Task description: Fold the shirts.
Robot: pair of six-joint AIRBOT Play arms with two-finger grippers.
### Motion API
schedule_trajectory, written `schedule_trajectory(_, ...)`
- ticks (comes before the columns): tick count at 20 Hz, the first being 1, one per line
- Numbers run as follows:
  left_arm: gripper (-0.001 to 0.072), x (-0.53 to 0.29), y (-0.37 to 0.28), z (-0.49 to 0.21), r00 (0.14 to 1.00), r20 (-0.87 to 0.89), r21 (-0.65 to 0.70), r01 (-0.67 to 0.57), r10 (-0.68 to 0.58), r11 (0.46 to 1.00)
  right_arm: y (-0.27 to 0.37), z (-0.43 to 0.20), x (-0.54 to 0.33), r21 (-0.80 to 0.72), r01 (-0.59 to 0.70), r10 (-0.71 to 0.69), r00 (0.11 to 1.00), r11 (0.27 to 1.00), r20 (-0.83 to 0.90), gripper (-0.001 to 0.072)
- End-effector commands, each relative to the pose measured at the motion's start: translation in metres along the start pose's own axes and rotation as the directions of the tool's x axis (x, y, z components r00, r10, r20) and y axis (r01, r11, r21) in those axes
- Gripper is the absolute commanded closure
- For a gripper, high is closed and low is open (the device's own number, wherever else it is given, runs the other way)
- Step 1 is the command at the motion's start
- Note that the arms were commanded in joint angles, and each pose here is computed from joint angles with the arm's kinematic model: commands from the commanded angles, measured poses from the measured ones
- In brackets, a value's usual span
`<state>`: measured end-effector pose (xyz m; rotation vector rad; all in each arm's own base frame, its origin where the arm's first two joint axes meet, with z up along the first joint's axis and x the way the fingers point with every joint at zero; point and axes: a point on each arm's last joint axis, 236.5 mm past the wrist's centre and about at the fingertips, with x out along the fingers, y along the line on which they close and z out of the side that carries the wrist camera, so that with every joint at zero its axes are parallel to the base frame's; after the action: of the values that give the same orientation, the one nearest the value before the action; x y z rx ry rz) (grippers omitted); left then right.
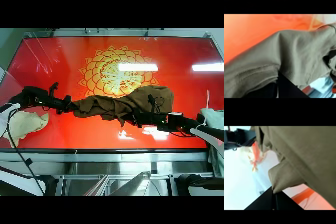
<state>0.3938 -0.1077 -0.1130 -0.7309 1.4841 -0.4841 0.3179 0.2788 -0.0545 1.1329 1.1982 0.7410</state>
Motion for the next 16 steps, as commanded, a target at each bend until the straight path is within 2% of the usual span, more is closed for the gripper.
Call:
schedule_trajectory(1,0.0691,-0.021,-0.068,-0.005,0.990,-0.101,0.141,0.110,-0.096,0.984,0.053,-0.010,-0.018,-0.050,-0.169,0.166,0.984,0.984,-0.062,0.0688)
schedule_trajectory(3,0.0691,-0.074,-0.127,-0.007,0.987,-0.078,0.293,0.160,-0.143,0.943,0.134,-0.001,-0.068,-0.198,-0.365,0.355,0.931,0.910,-0.083,0.0689)
schedule_trajectory(4,0.0691,-0.110,-0.168,-0.010,0.979,-0.040,0.392,0.200,-0.200,0.898,0.183,0.006,-0.109,-0.330,-0.440,0.437,0.895,0.835,-0.087,0.0689)
schedule_trajectory(5,0.0691,-0.156,-0.219,-0.019,0.959,0.023,0.528,0.229,-0.282,0.818,0.228,0.009,-0.150,-0.464,-0.463,0.485,0.871,0.755,-0.079,0.0688)
schedule_trajectory(6,0.0690,-0.204,-0.266,-0.032,0.933,0.112,0.647,0.193,-0.342,0.737,0.275,0.008,-0.196,-0.611,-0.426,0.508,0.860,0.667,-0.046,0.0688)
schedule_trajectory(8,0.0688,-0.298,-0.337,-0.072,0.852,0.331,0.802,-0.029,-0.405,0.596,0.351,-0.012,-0.273,-0.843,-0.204,0.495,0.865,0.498,0.084,0.0688)
schedule_trajectory(10,0.0687,-0.377,-0.388,-0.130,0.712,0.522,0.827,-0.288,-0.470,0.483,0.399,-0.036,-0.325,-0.921,0.145,0.423,0.855,0.361,0.300,0.0687)
schedule_trajectory(11,0.0687,-0.411,-0.405,-0.160,0.629,0.605,0.791,-0.404,-0.489,0.459,0.415,-0.042,-0.344,-0.888,0.339,0.381,0.811,0.312,0.443,0.0688)
schedule_trajectory(12,0.0687,-0.436,-0.416,-0.184,0.548,0.673,0.740,-0.502,-0.497,0.448,0.429,-0.047,-0.356,-0.840,0.475,0.354,0.762,0.262,0.542,0.0688)
schedule_trajectory(14,0.0687,-0.470,-0.427,-0.215,0.392,0.790,0.595,-0.678,-0.471,0.432,0.470,-0.063,-0.366,-0.792,0.589,0.411,0.689,0.162,0.597,0.0688)
schedule_trajectory(16,0.0687,-0.485,-0.418,-0.214,0.308,0.861,0.479,-0.759,-0.405,0.441,0.492,-0.060,-0.381,-0.745,0.655,0.448,0.631,0.129,0.633,0.0688)
